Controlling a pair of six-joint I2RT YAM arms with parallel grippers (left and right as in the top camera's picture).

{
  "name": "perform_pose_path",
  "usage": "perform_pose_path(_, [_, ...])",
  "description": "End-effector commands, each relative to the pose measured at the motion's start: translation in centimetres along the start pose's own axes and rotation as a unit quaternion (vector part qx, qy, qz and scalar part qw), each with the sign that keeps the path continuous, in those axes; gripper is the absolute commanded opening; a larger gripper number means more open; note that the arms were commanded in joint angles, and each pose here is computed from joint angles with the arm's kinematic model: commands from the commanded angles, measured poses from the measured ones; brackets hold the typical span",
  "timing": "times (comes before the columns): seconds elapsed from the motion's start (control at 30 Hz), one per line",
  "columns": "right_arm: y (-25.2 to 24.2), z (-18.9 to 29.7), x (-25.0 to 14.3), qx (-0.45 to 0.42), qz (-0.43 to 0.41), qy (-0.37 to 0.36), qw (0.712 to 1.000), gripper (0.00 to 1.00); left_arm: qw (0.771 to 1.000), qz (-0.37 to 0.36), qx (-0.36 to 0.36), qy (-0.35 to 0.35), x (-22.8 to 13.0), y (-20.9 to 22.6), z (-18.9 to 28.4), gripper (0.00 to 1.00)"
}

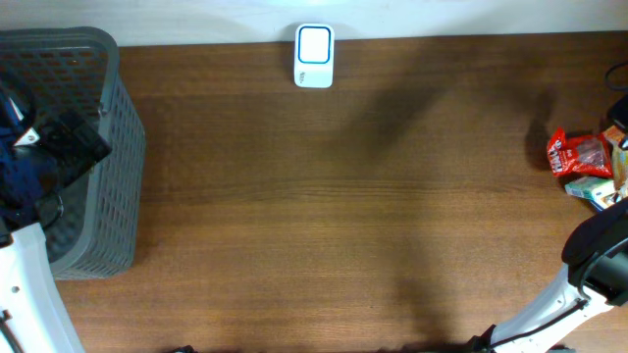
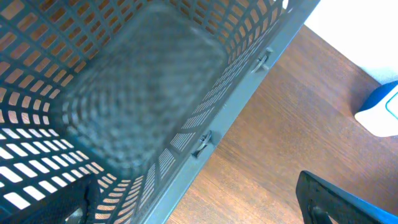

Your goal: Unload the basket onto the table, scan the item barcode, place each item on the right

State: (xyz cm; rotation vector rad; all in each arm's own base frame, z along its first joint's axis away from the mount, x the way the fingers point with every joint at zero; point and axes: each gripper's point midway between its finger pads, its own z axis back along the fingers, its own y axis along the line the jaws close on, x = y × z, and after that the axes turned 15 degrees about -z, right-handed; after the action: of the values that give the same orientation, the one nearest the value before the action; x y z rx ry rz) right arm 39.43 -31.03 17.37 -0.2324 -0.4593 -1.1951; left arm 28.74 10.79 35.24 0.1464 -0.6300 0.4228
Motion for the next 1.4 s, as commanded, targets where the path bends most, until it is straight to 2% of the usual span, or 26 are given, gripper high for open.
perform_pose_path(0.0, [-0.7, -1.6, -1.9, -0.017, 0.001, 0.024, 1.0, 0.35, 1.0, -0.004, 0.005, -0.005, 0.2, 0.3, 0.2, 0.99])
perform_pose_path(0.03, [-0.9, -1.8, -2.2, -0.02, 0.002, 0.029, 0.999, 0.76, 1.0, -0.004, 0.005, -0.005, 0.2, 0.3, 0.2, 0.99])
perform_pose_path(0.07, [-0.9, -1.7, -2.3, -0.02, 0.002, 0.03, 0.999, 0.92, 1.0, -0.004, 0.005, -0.005, 0.2, 0.3, 0.2, 0.99])
perform_pose_path(0.1, [-1.1, -1.2, -2.3, -0.021, -0.013, 0.031, 0.999, 0.99, 1.0, -0.004, 0.005, -0.005, 0.2, 0.3, 0.2, 0.99])
perform_pose_path(0.17, [-1.2, 2.0, -1.5, -0.002, -0.043, 0.011, 0.999, 0.99, 1.0, -0.004, 0.005, -0.005, 0.2, 0.3, 0.2, 0.99])
perform_pose_path(0.23, [-0.7, 9.3, -1.2, 0.077, -0.053, -0.007, 0.996, 0.99, 1.0, -0.004, 0.005, -0.005, 0.2, 0.3, 0.2, 0.99])
perform_pose_path(0.27, [-0.7, 11.3, -1.5, 0.099, -0.054, -0.008, 0.994, 0.99, 1.0, -0.004, 0.005, -0.005, 0.2, 0.3, 0.2, 0.99])
perform_pose_path(0.33, [-2.0, 18.3, -4.9, 0.154, -0.046, 0.017, 0.987, 0.99, 1.0, -0.004, 0.005, -0.005, 0.2, 0.3, 0.2, 0.99])
perform_pose_path(0.43, [-3.2, 23.5, -10.6, 0.187, 0.023, 0.012, 0.982, 0.99, 1.0, -0.004, 0.005, -0.005, 0.2, 0.3, 0.2, 0.99])
perform_pose_path(0.5, [-3.9, 26.1, -17.2, 0.23, 0.075, 0.068, 0.968, 0.99, 1.0, -0.004, 0.005, -0.005, 0.2, 0.3, 0.2, 0.99])
perform_pose_path(0.57, [-4.4, 26.8, -19.0, 0.231, 0.091, 0.085, 0.965, 0.99, 1.0, -0.004, 0.005, -0.005, 0.2, 0.3, 0.2, 0.99])
perform_pose_path(0.83, [-3.3, 24.4, -19.0, 0.202, 0.096, 0.119, 0.967, 0.99, 1.0, -0.004, 0.005, -0.005, 0.2, 0.3, 0.2, 0.99])
perform_pose_path(0.9, [-3.2, 24.5, -19.3, 0.209, 0.131, 0.115, 0.962, 0.99, 1.0, -0.004, 0.005, -0.005, 0.2, 0.3, 0.2, 0.99])
perform_pose_path(0.97, [-2.4, 27.8, -20.4, 0.269, 0.199, 0.065, 0.94, 0.99, 1.0, -0.004, 0.005, -0.005, 0.2, 0.3, 0.2, 0.99])
perform_pose_path(1.03, [-1.2, 32.6, -22.0, 0.378, 0.278, -0.032, 0.883, 0.99, 1.0, -0.004, 0.005, -0.005, 0.2, 0.3, 0.2, 0.99])
perform_pose_path(1.1, [-2.3, 34.0, -24.0, 0.432, 0.305, -0.081, 0.845, 0.99, 1.0, -0.004, 0.005, -0.005, 0.2, 0.3, 0.2, 0.99])
perform_pose_path(1.17, [-5.4, 32.6, -26.6, 0.441, 0.313, -0.081, 0.837, 0.99, 1.0, -0.004, 0.005, -0.005, 0.2, 0.3, 0.2, 0.99])
perform_pose_path(1.23, [-6.7, 32.0, -26.9, 0.441, 0.321, -0.11, 0.831, 0.99, 1.0, -0.004, 0.005, -0.005, 0.2, 0.3, 0.2, 0.99])
perform_pose_path(1.3, [-6.6, 31.3, -27.3, 0.455, 0.353, -0.164, 0.801, 0.99, 1.0, -0.004, 0.005, -0.005, 0.2, 0.3, 0.2, 0.99])
perform_pose_path(1.37, [-6.5, 30.5, -27.7, 0.485, 0.34, -0.219, 0.775, 0.99, 1.0, -0.004, 0.005, -0.005, 0.2, 0.3, 0.2, 0.99])
